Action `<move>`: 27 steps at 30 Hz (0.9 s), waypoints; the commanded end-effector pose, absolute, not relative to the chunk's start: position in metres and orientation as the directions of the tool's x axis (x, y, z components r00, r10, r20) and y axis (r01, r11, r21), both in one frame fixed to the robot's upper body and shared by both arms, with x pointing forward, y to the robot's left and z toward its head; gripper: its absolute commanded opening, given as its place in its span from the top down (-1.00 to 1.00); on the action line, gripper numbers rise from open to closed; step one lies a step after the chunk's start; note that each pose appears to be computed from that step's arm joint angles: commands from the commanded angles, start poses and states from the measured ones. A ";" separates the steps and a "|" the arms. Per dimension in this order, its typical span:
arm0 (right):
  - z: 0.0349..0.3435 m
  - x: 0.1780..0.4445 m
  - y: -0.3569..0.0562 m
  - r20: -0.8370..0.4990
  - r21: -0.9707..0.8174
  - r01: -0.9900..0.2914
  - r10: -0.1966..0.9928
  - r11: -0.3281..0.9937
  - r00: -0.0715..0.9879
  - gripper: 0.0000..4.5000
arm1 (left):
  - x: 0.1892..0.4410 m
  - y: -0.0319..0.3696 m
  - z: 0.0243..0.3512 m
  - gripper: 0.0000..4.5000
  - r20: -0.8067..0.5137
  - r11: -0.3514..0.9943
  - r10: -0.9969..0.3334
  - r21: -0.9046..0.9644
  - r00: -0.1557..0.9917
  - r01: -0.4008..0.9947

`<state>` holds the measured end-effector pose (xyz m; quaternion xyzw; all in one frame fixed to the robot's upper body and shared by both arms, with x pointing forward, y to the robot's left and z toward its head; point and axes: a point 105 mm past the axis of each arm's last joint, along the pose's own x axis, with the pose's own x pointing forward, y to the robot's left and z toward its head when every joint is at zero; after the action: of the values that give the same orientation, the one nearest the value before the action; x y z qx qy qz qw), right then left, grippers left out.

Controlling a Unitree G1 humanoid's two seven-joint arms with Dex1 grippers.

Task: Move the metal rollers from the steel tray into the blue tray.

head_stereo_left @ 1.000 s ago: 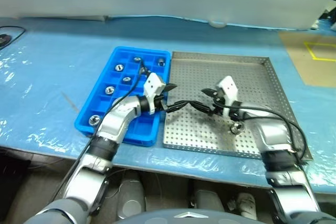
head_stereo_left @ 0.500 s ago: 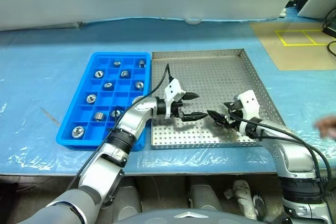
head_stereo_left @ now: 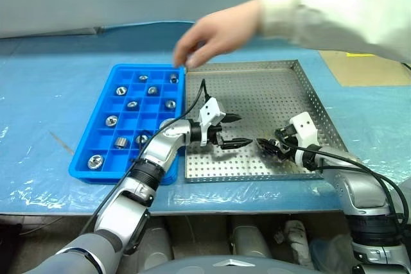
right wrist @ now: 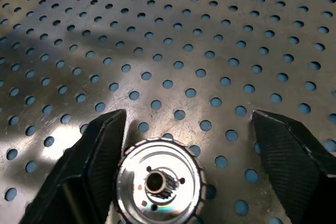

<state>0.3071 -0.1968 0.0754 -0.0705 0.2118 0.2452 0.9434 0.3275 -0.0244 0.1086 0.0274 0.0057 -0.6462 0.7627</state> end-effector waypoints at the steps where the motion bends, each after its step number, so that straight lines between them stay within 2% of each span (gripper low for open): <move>1: 0.075 0.306 -0.189 -0.429 -0.017 -0.523 0.466 0.852 0.773 -0.22 | 0.329 -0.020 0.115 -0.90 -0.032 0.177 -0.983 0.061 0.179 0.982; 4: 0.077 0.308 -0.192 -0.422 -0.021 -0.509 0.454 0.861 0.785 0.26 | 0.332 -0.018 0.117 -0.90 -0.030 0.186 -0.982 0.063 0.188 0.981; 13: 0.082 0.316 -0.188 -0.402 -0.027 -0.530 0.476 0.848 0.782 0.26 | 0.337 -0.013 0.121 -0.90 -0.017 0.219 -0.975 0.072 0.221 0.973; 27: 0.086 0.347 -0.157 -0.407 -0.053 -0.668 0.595 0.742 0.693 0.26 | 0.337 0.015 0.118 -0.90 -0.003 0.373 -0.927 0.070 0.374 0.925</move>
<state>0.3440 -0.1595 0.0796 -0.0886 0.1977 0.3358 0.9167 0.3352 0.0085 0.1115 0.0356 -0.0056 -0.5719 0.8195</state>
